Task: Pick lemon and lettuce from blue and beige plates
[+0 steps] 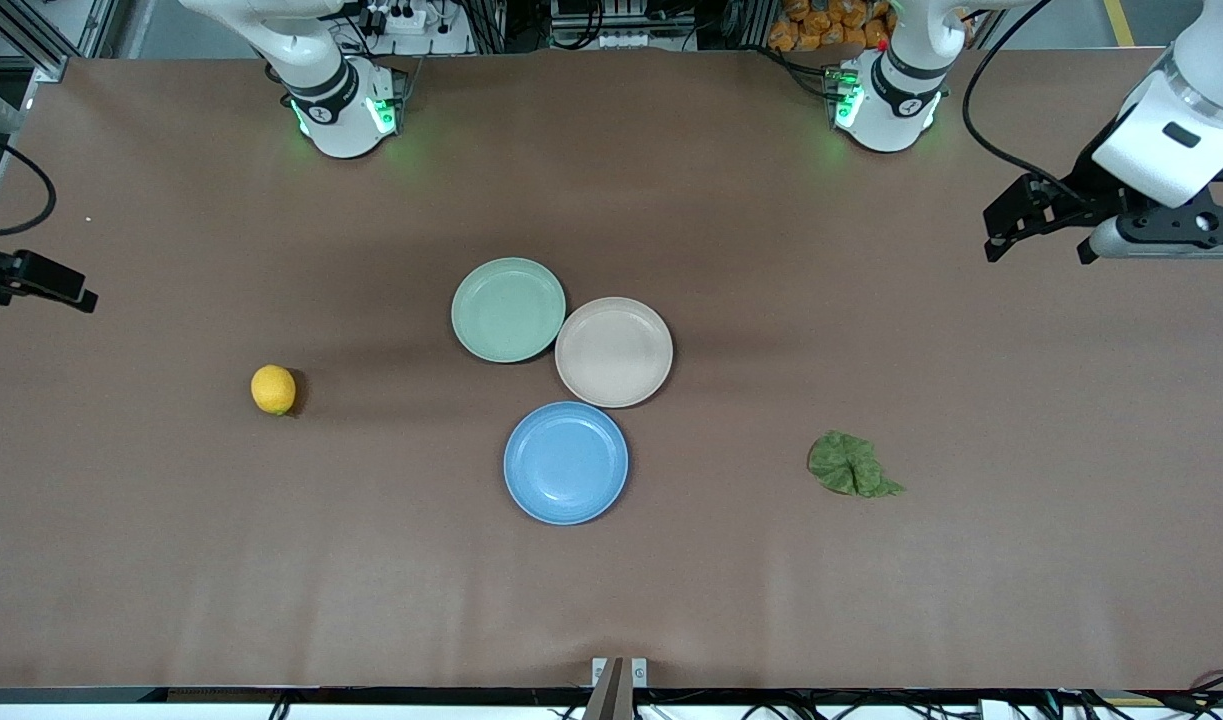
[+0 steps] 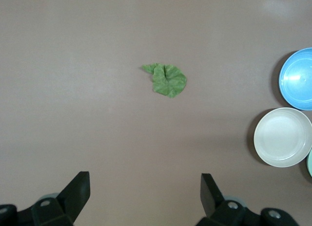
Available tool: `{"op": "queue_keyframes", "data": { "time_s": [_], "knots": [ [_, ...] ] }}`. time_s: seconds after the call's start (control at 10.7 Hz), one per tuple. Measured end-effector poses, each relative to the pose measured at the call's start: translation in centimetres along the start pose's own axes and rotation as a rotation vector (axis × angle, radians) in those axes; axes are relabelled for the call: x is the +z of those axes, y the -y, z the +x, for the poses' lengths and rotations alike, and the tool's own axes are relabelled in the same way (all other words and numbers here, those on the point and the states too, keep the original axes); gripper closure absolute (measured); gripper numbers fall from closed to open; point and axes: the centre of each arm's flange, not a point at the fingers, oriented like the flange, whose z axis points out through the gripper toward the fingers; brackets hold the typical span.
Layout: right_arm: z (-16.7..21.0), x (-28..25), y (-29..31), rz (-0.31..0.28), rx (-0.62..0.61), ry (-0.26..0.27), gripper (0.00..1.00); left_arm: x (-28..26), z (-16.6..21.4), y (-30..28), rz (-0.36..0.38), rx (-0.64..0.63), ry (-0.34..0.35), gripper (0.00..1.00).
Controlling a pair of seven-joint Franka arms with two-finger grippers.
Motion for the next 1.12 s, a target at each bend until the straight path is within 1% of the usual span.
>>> {"op": "queue_keyframes", "data": {
  "time_s": [0.19,0.47,1.12],
  "knots": [
    [-0.7,-1.8,0.1,0.002,-0.002,-0.032,0.00,0.1,-0.3,0.1,0.005,0.013,0.028,0.00],
    [-0.9,-3.2,0.0,0.002,0.000,-0.060,0.00,0.2,-0.4,0.0,0.006,0.015,0.034,0.00],
    [-1.0,-3.2,0.5,-0.012,-0.010,-0.059,0.00,-0.3,-0.4,0.1,0.004,0.015,0.024,0.00]
  ]
}}
